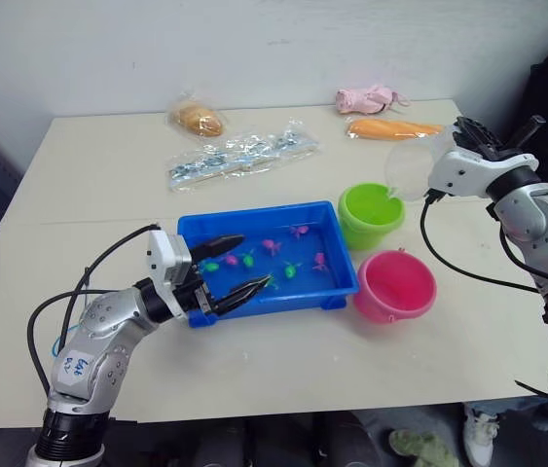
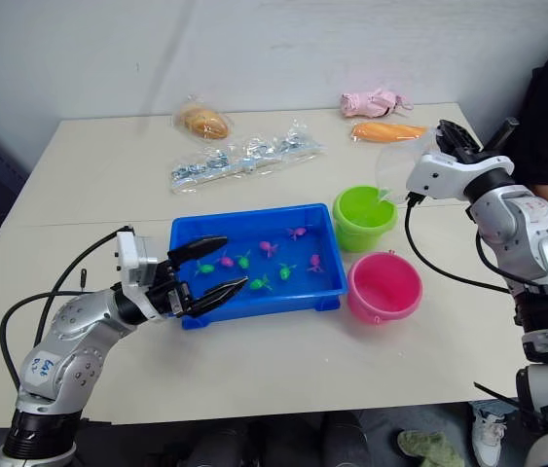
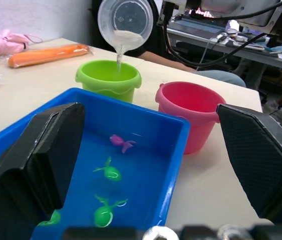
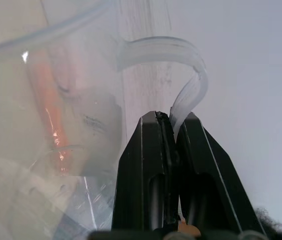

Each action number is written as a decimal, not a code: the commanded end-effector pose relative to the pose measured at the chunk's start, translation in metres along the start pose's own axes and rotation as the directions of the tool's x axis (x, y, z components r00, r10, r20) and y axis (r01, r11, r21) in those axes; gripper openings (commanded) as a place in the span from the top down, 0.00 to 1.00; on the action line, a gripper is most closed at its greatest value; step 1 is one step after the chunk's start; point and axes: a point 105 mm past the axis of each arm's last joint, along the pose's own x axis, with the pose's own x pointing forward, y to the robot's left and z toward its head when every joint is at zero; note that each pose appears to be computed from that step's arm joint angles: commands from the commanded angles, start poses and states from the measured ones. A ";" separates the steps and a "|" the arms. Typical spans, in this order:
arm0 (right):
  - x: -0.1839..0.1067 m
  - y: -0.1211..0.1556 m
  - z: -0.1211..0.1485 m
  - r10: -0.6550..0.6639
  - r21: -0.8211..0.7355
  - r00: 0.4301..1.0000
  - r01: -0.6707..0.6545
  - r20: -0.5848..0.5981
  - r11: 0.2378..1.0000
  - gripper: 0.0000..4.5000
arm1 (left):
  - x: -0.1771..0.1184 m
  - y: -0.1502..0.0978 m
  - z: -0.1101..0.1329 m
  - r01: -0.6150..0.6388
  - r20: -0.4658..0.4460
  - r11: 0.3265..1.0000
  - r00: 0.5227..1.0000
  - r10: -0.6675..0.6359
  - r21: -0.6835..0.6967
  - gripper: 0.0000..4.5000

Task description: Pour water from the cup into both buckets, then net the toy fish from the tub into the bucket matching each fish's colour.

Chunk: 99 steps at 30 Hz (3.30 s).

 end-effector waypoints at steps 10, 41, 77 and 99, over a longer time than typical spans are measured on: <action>0.008 -0.019 0.004 -0.073 -0.127 0.996 0.079 0.046 0.989 0.99 | 0.004 0.001 0.015 -0.020 0.055 0.997 0.998 0.016 0.073 0.00; -0.001 -0.021 -0.010 -0.155 0.229 0.988 0.148 0.012 0.962 0.99 | 0.008 0.000 0.012 -0.002 0.064 0.998 0.998 -0.003 0.068 0.00; -0.130 0.118 -0.087 0.187 0.849 0.829 0.506 -0.528 0.155 0.99 | 0.013 -0.019 0.015 0.302 -0.012 0.953 0.953 -0.302 0.027 0.00; -0.190 0.122 -0.086 0.256 0.842 0.802 0.520 -0.540 0.146 0.01 | 0.007 -0.014 0.010 0.246 -0.011 0.969 0.969 -0.246 0.038 0.00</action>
